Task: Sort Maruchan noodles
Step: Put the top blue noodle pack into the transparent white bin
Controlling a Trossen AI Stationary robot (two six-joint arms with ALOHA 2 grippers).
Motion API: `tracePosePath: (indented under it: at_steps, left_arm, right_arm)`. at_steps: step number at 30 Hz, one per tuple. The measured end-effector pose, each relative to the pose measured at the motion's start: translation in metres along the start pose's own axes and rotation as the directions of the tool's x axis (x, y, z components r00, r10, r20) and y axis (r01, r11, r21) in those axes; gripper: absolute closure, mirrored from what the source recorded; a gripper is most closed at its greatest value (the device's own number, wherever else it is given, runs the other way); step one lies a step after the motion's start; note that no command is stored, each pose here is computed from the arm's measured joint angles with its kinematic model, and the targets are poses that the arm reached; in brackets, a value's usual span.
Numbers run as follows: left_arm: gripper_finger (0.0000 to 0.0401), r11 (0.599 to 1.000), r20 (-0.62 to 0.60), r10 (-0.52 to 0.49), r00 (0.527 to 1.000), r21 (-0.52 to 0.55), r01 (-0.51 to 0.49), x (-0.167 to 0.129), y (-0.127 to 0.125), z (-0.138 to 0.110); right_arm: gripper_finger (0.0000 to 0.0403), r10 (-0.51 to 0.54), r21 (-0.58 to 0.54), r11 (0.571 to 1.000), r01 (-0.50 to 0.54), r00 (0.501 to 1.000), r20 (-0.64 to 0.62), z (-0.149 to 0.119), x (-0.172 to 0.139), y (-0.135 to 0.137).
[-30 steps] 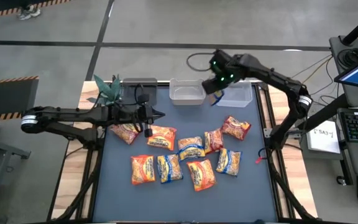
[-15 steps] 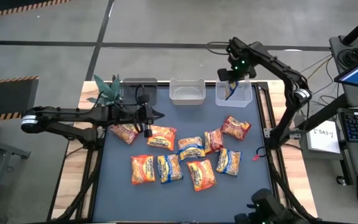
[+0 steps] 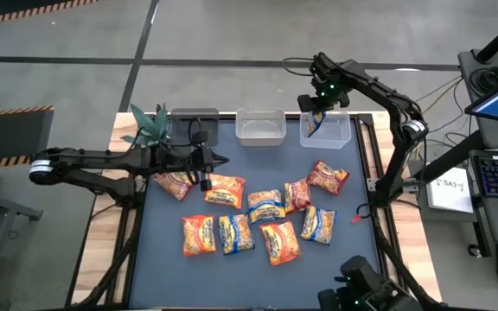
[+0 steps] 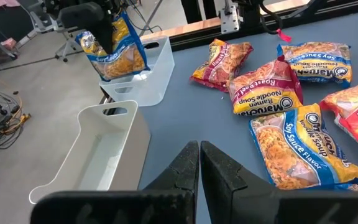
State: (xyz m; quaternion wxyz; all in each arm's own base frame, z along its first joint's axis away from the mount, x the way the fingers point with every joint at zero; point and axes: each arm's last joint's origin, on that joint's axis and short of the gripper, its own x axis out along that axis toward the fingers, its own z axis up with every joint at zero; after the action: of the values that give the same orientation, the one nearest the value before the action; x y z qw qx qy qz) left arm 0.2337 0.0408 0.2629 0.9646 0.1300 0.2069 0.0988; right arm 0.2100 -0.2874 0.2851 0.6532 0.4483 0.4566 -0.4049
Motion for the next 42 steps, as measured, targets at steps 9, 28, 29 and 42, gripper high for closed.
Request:
tracePosePath:
  at_steps: [9, 28, 29, 42]
  left_arm:
    - [0.0401, 1.0, 0.0, 0.0, 1.0, 0.0, 0.0, 0.0, 0.0, 0.0]
    - [0.0401, 1.0, 0.0, 0.0, 1.0, 0.0, 0.0, 0.0, 0.0, 0.0]
    - [0.0401, 1.0, 0.0, 0.0, 1.0, 0.0, 0.0, 0.0, 0.0, 0.0]
    - [0.0401, 1.0, 0.0, 0.0, 1.0, 0.0, 0.0, 0.0, 0.0, 0.0]
  right_arm:
    - [0.0355, 0.015, -0.027, 1.0, -0.015, 1.0, 0.021, -0.001, 0.003, 0.009]
    - [0.0354, 0.012, -0.039, 0.999, -0.011, 1.0, 0.023, -0.005, 0.011, 0.015]
    - [0.0352, 0.014, -0.041, 0.999, -0.013, 1.0, 0.028, -0.005, 0.011, 0.015]
    - [0.0262, 0.002, -0.096, 0.995, -0.003, 1.0, -0.004, -0.004, 0.031, 0.026]
